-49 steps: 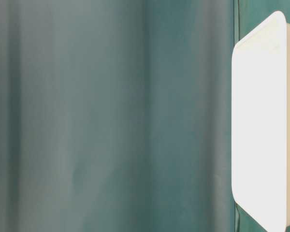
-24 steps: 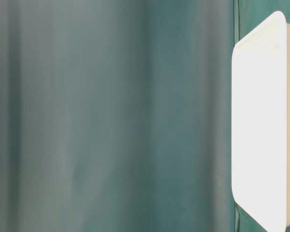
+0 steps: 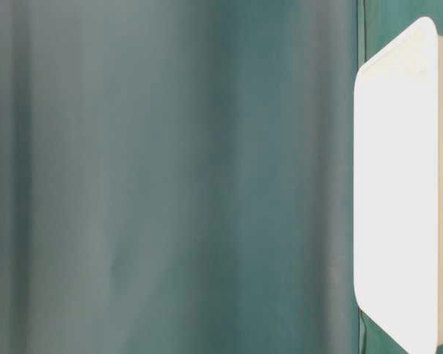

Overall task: Put the tape into the white case with the right arm.
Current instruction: 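Move the open right gripper over the white tape roll and lower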

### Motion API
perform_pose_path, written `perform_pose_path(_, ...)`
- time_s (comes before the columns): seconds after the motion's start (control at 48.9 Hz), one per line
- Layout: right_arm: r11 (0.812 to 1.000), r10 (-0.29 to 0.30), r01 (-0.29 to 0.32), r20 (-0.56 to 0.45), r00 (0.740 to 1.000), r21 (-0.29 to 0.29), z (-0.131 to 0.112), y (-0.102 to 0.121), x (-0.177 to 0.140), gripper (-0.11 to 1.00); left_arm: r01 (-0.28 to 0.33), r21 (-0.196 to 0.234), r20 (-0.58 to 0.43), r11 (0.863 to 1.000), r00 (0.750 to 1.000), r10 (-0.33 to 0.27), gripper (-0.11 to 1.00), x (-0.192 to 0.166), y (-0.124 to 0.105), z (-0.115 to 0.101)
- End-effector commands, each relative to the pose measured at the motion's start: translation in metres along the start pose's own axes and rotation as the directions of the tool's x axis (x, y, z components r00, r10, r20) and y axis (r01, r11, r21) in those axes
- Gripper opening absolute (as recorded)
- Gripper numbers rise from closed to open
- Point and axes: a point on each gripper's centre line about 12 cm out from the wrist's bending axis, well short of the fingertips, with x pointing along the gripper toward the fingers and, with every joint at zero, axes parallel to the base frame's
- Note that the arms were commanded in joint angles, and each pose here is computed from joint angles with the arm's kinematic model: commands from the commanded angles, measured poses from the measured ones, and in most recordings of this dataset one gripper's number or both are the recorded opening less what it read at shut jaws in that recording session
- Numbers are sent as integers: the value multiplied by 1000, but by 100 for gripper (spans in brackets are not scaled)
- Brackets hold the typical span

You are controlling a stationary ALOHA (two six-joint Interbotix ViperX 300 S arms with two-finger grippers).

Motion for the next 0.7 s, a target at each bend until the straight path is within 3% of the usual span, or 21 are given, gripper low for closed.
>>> perform_pose_path(0.0,1000,10,-10,12,1000,-3,21,0,17,67,3,3,6,1000,1000,-4,0,1,-1,3)
perform_pose_path(0.327,999,34,-34,-17,999,-9,61,0,83,67,3,0,-6,1000,1000,-3,0,0,0,-2)
perform_pose_path(0.675,995,88,-90,-50,995,-36,92,21,175,67,3,0,-15,1000,1000,-3,0,-2,0,-9)
